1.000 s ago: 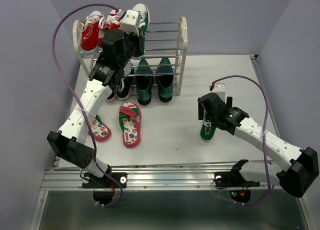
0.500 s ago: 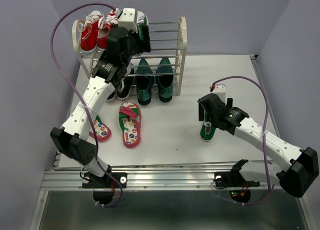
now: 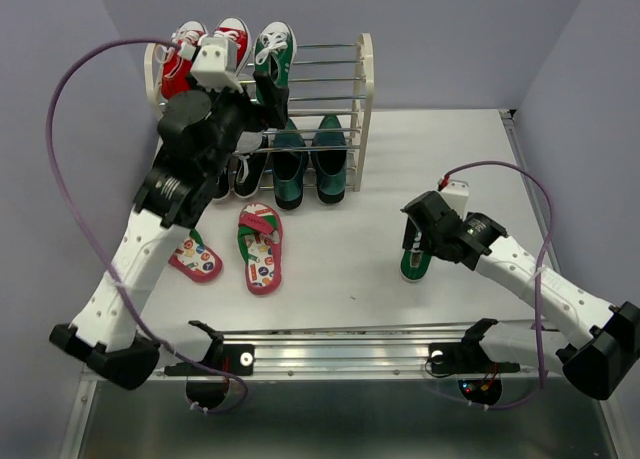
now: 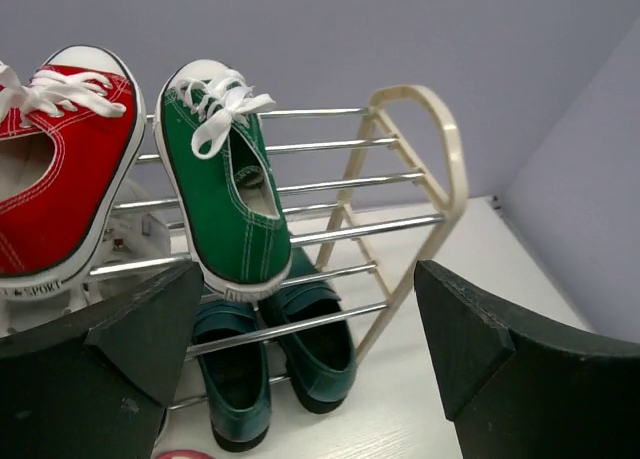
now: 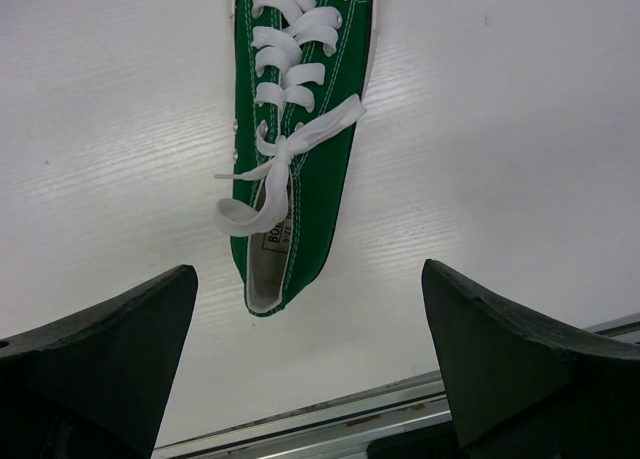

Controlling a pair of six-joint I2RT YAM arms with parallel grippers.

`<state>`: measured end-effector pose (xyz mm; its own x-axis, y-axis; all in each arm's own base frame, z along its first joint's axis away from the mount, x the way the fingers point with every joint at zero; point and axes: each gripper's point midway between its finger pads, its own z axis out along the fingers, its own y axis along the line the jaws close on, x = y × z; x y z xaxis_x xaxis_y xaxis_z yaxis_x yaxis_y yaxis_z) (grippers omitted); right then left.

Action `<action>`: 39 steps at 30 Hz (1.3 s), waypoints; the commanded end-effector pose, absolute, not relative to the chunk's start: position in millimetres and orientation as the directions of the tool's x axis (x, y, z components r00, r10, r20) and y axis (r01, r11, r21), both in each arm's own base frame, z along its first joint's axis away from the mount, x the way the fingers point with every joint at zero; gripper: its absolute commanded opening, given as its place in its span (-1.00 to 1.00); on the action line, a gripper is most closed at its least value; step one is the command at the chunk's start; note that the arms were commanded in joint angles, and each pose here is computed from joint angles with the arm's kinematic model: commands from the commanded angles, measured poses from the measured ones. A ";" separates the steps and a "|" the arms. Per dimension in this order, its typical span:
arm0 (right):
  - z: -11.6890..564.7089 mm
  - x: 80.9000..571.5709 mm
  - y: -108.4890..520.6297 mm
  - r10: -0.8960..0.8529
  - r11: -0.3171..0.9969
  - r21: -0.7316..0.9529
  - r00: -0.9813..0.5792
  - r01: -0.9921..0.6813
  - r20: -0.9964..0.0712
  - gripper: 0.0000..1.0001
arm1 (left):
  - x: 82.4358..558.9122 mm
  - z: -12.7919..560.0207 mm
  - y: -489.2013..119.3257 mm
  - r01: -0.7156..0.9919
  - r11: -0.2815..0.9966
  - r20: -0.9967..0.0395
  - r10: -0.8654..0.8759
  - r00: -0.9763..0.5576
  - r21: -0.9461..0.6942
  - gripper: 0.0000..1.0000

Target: Place and organize the shoes onto the shoe shelf

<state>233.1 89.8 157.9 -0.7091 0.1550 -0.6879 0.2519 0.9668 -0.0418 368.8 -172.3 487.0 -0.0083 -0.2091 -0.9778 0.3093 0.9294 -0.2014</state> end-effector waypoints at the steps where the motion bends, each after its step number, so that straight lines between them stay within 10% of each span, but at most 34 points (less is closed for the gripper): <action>1: 149.1 230.5 102.1 0.255 0.954 0.050 -0.715 0.294 -0.651 1.00 | 320.1 472.6 -154.6 0.281 0.901 -0.940 -0.341 -0.011 -0.330 0.98; 16: 73.0 227.4 118.4 0.180 0.971 -0.043 -0.833 0.237 -0.524 0.77 | 244.1 262.1 -112.8 -0.055 0.831 -0.768 -0.534 -0.353 -0.553 0.98; 19: 64.1 226.2 112.1 0.198 0.960 -0.066 -0.826 0.272 -0.528 0.50 | 244.0 244.1 -106.5 -0.102 0.846 -0.770 -0.521 -0.368 -0.523 0.98; 20: 62.9 226.3 111.0 0.202 0.958 -0.069 -0.823 0.279 -0.531 0.07 | 243.7 242.4 -104.8 -0.111 0.846 -0.771 -0.522 -0.365 -0.521 0.98; 28: 52.8 221.5 104.1 0.216 0.948 -0.089 -0.820 0.307 -0.530 -0.22 | 241.6 246.1 -97.9 -0.116 0.851 -0.784 -0.518 -0.342 -0.512 0.98; 32: 69.8 231.1 112.0 0.173 0.971 -0.036 -0.800 0.236 -0.575 -0.99 | 240.0 251.0 -92.5 -0.123 0.855 -0.793 -0.515 -0.325 -0.504 0.98; 39: 168.7 253.0 141.1 0.031 0.993 0.099 -0.665 -0.065 -0.746 -0.99 | 243.3 252.4 -91.9 -0.114 0.865 -0.809 -0.499 -0.311 -0.489 0.98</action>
<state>220.5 115.2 86.2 -0.8169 0.1019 -0.5677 0.1333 0.9910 -0.0138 239.5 -96.1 239.4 -0.3612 -0.4982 -0.7883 -0.1206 0.8632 -0.4903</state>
